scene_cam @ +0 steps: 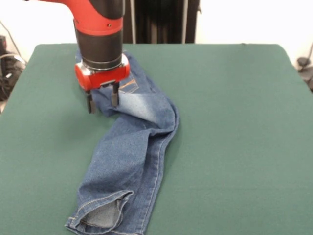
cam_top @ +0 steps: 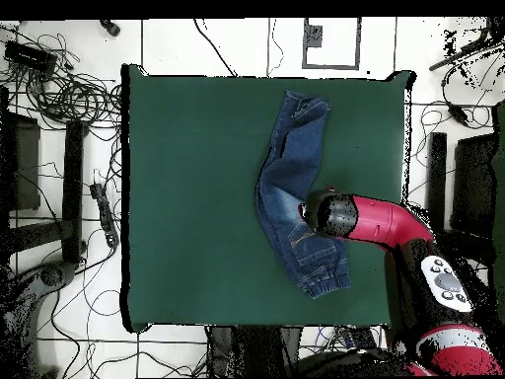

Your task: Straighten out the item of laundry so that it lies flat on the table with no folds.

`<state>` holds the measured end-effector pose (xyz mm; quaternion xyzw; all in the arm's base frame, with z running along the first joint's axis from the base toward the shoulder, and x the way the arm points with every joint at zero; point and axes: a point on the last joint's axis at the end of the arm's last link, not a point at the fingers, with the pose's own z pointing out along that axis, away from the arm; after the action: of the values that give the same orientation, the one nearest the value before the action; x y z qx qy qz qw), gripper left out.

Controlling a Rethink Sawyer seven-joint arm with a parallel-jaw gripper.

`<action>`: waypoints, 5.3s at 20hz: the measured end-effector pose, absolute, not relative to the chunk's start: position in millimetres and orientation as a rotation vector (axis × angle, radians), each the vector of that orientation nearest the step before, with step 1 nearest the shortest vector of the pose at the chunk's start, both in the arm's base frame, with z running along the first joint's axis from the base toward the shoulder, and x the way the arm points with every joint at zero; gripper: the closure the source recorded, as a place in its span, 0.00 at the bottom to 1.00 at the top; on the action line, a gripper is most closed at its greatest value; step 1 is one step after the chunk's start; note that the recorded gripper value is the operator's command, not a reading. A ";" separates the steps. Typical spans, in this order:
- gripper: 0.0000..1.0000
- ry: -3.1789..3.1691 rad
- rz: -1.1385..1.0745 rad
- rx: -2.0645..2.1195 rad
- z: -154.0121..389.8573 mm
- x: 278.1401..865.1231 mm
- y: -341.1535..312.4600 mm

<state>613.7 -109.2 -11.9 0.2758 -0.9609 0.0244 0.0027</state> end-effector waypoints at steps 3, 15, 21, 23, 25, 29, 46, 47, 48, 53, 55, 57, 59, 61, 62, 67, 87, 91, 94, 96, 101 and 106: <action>0.00 -3.003 0.087 0.873 -14.7 615.9 -107.8; 0.00 -2.875 0.094 0.880 -42.9 635.4 -96.9; 1.00 -2.813 0.076 0.855 -47.2 642.9 -91.3; 1.00 -2.799 0.077 0.854 -48.0 644.5 -90.5; 1.00 -2.778 0.082 0.854 -48.6 646.9 -89.3; 1.00 -2.765 0.088 0.855 -48.6 648.1 -88.2; 0.00 -2.803 0.111 0.876 -45.6 640.4 -87.6; 0.00 -2.804 0.111 0.876 -45.6 640.2 -87.5; 0.00 -2.804 0.112 0.876 -45.4 639.8 -87.5; 0.00 -2.810 0.102 0.862 -44.7 639.9 -87.9; 0.00 -2.813 0.097 0.855 -44.5 640.0 -88.2; 0.00 -2.823 0.079 0.832 -43.3 640.6 -87.1; 0.00 -2.827 0.073 0.824 -42.7 641.1 -86.2; 0.00 -2.830 0.068 0.819 -42.1 641.2 -85.5; 0.00 -2.831 0.065 0.816 -41.6 641.4 -85.0; 0.00 -2.838 0.051 0.799 -39.7 642.0 -81.7; 0.00 -2.824 0.071 0.817 -26.6 645.9 -67.1; 0.00 -2.815 0.070 0.822 -17.7 648.8 -59.7; 0.00 -2.814 0.072 0.828 -14.2 650.5 -55.9; 0.00 -2.820 0.072 0.830 -10.7 653.2 -52.3; 0.00 -2.826 0.057 0.814 -12.4 653.6 -51.2; 0.00 -2.846 0.068 0.823 -20.3 654.2 -51.4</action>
<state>654.2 -51.4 -20.3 0.2766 -0.9566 0.0228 0.0890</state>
